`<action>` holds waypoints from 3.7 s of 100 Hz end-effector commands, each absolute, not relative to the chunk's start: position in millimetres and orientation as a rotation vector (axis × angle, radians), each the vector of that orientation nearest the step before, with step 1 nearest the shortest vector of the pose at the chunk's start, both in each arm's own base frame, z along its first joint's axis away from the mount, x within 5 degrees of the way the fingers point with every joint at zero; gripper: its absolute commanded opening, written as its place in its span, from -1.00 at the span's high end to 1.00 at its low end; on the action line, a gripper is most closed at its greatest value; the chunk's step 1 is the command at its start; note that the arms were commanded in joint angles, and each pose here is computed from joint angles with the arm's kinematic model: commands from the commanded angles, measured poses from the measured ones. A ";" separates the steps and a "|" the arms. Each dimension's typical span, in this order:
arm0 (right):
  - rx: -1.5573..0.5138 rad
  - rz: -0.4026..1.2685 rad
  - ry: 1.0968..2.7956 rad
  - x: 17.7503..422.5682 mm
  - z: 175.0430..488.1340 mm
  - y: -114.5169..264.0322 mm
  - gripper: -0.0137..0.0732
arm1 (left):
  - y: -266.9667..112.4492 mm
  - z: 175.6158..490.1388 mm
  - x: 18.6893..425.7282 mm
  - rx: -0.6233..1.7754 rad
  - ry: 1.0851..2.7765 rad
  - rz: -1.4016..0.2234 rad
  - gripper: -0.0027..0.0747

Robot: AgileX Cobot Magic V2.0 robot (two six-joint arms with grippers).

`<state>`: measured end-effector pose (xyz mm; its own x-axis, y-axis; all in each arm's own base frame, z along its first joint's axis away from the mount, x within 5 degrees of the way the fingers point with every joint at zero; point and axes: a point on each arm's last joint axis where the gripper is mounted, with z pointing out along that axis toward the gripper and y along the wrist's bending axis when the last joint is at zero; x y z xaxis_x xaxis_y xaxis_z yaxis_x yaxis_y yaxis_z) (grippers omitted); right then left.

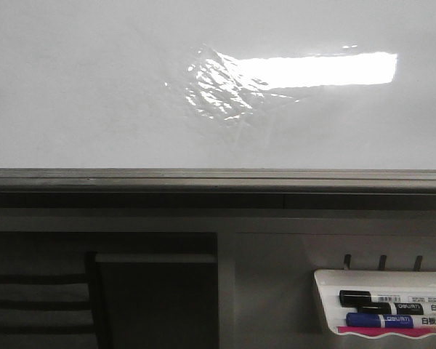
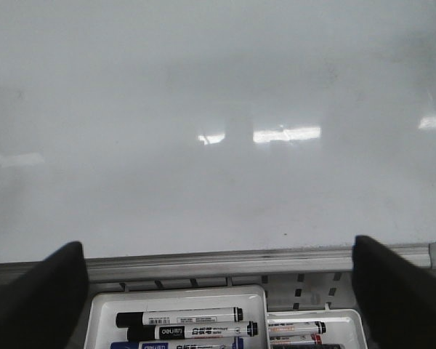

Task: Write number 7 on whiteboard

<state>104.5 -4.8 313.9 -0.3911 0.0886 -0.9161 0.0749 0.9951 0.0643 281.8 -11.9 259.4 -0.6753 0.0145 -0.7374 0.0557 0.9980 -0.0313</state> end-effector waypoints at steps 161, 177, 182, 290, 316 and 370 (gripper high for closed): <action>-1.218 0.615 1.849 153.2 366.7 104.3 -0.83 | -195.9 344.2 161.3 1.730 1.906 -0.484 0.98; -1.316 0.666 1.792 162.2 374.2 129.6 -0.82 | -196.6 347.2 160.2 1.736 1.901 -0.488 0.98; -1.338 0.671 1.777 165.0 375.9 136.5 -0.78 | -196.3 346.9 159.7 1.738 1.908 -0.491 0.98; -1.477 0.689 1.789 191.1 362.6 175.7 -0.03 | -204.7 332.0 169.1 1.768 1.957 -0.487 0.98; -1.526 0.648 1.800 194.8 356.0 175.7 -0.03 | -204.2 330.4 170.8 1.778 1.957 -0.460 0.98; -1.518 0.691 1.777 193.8 357.7 178.2 -0.03 | -206.1 332.1 174.0 1.741 1.933 -0.450 0.98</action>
<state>195.7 176.2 339.9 -0.1041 -0.6749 -0.7306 -0.9858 0.1674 -0.0142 176.1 -202.7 314.4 -0.0789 0.8666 -0.4927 0.9919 0.1174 0.0477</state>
